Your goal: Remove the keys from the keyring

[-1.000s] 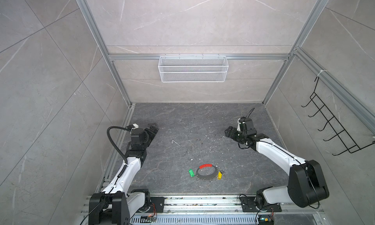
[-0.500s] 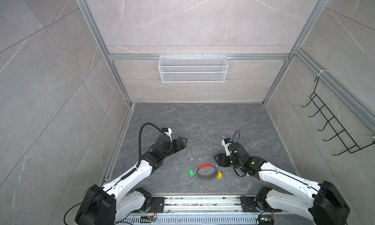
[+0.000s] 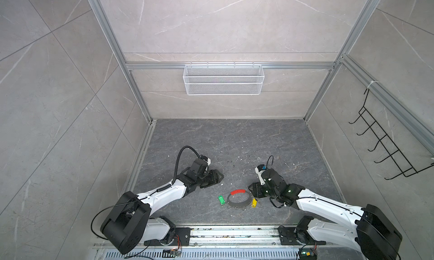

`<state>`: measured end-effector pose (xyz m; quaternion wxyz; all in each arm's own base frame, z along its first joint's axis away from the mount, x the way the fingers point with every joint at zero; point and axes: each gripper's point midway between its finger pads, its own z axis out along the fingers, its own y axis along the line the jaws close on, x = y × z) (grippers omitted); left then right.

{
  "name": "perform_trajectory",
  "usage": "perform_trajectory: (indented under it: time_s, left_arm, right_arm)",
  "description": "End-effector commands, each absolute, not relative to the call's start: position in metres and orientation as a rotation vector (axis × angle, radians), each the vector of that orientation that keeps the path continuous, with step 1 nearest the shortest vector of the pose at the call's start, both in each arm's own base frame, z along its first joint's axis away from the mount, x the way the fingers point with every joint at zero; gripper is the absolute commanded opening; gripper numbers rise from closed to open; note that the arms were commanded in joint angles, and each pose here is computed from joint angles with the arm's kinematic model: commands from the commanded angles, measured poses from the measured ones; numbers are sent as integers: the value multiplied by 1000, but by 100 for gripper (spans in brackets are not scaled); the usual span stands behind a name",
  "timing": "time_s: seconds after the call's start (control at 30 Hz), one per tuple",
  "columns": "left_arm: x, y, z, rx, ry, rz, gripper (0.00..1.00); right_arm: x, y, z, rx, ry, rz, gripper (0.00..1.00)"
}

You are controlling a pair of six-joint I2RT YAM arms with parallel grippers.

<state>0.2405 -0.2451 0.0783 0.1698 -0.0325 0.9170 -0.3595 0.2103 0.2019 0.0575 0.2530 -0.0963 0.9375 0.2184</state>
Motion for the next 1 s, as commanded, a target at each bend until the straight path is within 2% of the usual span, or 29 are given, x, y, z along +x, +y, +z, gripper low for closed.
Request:
perform_trajectory:
  time_s: [0.0, 0.27, 0.53, 0.77, 0.8, 0.93, 0.97]
  left_arm:
    - [240, -261, 94, -38, 2587, -1117, 63]
    - [237, -263, 94, -36, 2596, -1140, 60]
    - [235, -265, 96, -35, 2604, -1159, 54]
    - [233, -265, 98, -27, 2603, -1164, 53]
    - [233, -265, 99, -27, 2601, -1166, 53]
    - [232, -266, 101, -22, 2597, -1175, 51]
    - [233, -266, 102, -19, 2595, -1177, 51]
  right_arm:
    - [199, 204, 44, -314, 2585, 621, 53]
    - [194, 203, 32, -323, 2630, 610, 47]
    - [190, 204, 27, -332, 2659, 620, 30]
    - [190, 206, 26, -342, 2670, 620, 21]
    - [190, 205, 26, -342, 2670, 618, 19]
    - [190, 207, 26, -349, 2669, 623, 0]
    - [190, 208, 27, -352, 2667, 629, 0]
